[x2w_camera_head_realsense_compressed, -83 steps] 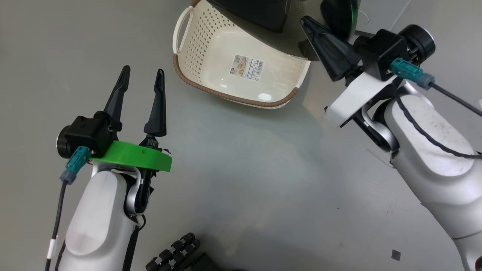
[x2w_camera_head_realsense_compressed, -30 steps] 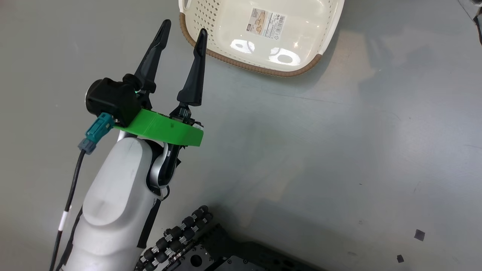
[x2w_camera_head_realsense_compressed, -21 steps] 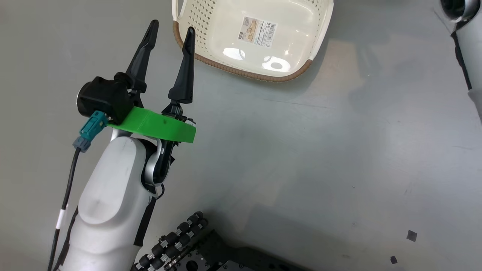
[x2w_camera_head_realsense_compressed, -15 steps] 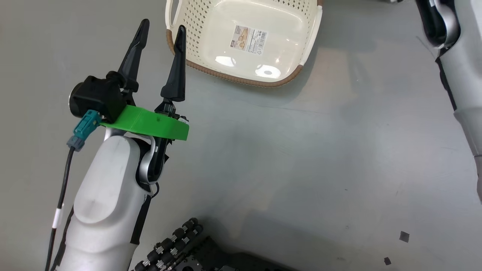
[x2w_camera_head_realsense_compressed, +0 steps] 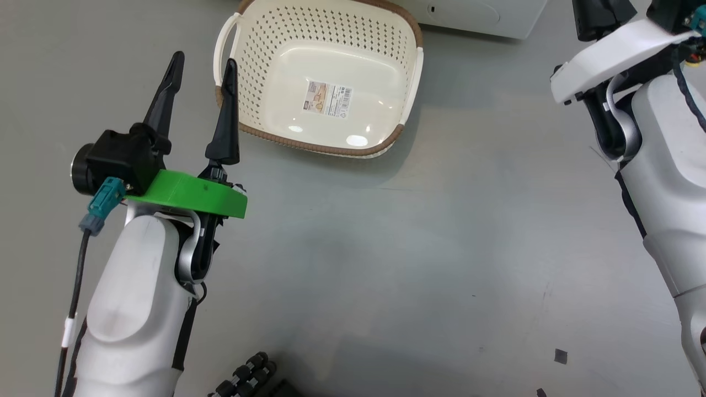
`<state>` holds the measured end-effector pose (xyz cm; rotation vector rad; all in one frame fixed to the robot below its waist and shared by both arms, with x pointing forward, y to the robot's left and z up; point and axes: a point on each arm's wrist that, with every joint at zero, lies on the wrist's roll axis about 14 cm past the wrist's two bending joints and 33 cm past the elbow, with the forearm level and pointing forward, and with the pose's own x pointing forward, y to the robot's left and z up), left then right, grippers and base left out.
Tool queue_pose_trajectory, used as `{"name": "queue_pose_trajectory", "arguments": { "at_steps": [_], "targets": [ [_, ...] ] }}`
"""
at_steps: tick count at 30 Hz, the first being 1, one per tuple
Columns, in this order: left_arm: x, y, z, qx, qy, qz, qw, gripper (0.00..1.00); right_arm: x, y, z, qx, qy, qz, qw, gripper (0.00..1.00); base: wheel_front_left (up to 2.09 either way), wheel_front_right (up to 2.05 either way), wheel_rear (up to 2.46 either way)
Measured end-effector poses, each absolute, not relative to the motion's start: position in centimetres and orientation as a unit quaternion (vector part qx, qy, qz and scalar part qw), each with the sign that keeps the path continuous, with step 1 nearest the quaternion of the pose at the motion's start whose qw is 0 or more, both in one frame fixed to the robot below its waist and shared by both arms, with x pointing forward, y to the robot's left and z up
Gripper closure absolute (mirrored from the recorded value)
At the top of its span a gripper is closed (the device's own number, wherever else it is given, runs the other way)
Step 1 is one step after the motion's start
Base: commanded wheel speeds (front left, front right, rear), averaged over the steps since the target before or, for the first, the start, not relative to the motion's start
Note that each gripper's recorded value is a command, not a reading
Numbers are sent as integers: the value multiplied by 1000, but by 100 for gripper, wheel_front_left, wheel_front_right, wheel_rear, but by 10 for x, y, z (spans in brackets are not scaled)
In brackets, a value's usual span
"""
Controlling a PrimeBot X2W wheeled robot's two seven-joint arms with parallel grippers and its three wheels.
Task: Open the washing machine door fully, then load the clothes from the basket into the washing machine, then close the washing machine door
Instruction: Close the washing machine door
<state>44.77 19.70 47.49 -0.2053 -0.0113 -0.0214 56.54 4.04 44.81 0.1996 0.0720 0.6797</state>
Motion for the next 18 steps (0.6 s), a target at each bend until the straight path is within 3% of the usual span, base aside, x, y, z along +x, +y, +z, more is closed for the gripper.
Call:
{"name": "queue_pose_trajectory", "arguments": {
  "at_steps": [4, 5, 6, 7, 18],
  "targets": [
    [439, 199, 473, -105, -1, -7, 994, 0, 555, 19, 445, 101, 49, 307, 945, 100, 0, 0, 0],
    [437, 198, 474, -106, -1, -8, 994, 0, 553, 13, 445, 103, 51, 300, 947, 66, 0, 0, 0],
    [436, 197, 475, -107, -2, -8, 994, 0, 550, 8, 445, 101, 53, 294, 949, 19, 0, 0, 0],
    [435, 197, 476, -107, -3, -8, 994, 0, 546, 3, 444, 100, 56, 289, 950, 0, 0, 0, 0],
    [403, 218, 475, -109, 2, 23, 994, 0, 510, -48, 466, 108, 42, 220, 969, 0, 0, 0, 0]
  ]
}}
